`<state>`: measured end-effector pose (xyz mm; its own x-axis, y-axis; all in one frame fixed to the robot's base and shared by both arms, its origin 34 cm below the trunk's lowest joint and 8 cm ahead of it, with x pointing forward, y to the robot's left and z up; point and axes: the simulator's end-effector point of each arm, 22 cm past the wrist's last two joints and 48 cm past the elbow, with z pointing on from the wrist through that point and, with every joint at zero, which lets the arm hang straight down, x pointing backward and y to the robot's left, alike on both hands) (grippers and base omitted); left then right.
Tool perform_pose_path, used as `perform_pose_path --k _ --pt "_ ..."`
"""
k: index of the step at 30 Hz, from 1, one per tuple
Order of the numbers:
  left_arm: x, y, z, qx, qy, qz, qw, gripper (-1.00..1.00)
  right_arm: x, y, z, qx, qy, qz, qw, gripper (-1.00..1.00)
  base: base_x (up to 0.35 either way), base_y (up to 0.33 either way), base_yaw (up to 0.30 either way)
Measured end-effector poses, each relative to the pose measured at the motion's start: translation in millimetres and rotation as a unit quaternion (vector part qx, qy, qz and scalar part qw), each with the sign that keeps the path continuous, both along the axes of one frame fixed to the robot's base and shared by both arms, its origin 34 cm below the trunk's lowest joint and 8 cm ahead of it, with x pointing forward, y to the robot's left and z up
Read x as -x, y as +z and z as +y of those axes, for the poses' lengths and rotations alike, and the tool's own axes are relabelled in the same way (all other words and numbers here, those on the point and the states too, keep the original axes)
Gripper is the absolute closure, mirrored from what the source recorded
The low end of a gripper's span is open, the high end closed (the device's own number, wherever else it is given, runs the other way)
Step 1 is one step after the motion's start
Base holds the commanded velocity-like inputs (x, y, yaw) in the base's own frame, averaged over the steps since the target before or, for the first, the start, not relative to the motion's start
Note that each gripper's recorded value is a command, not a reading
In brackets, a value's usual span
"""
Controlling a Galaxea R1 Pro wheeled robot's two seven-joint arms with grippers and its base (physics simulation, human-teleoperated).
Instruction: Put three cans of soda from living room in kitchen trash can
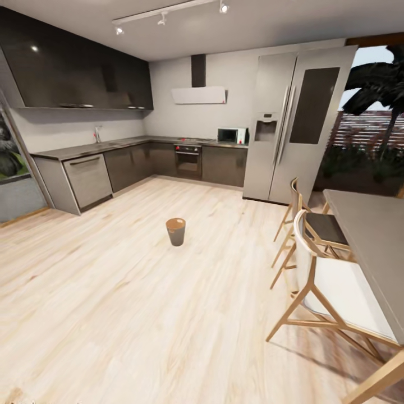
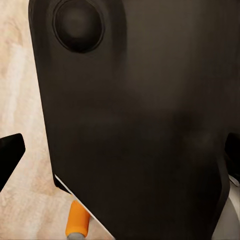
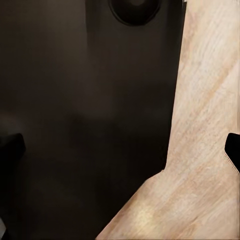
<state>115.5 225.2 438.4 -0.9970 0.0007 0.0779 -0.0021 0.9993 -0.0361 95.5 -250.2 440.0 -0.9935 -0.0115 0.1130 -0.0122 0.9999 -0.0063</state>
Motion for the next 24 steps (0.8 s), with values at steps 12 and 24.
perform_pose_path --k 12,24 --pt "6.1 0.4 -0.5 0.000 0.000 0.008 1.0000 -1.00 6.2 0.8 -0.1 0.000 0.001 0.008 1.0000 -1.00 0.258 0.042 0.195" --pt "10.9 0.8 -0.7 0.000 0.000 0.014 0.9999 -1.00 12.2 1.6 -0.7 0.000 0.001 0.016 0.9999 -1.00 0.331 0.075 0.196"
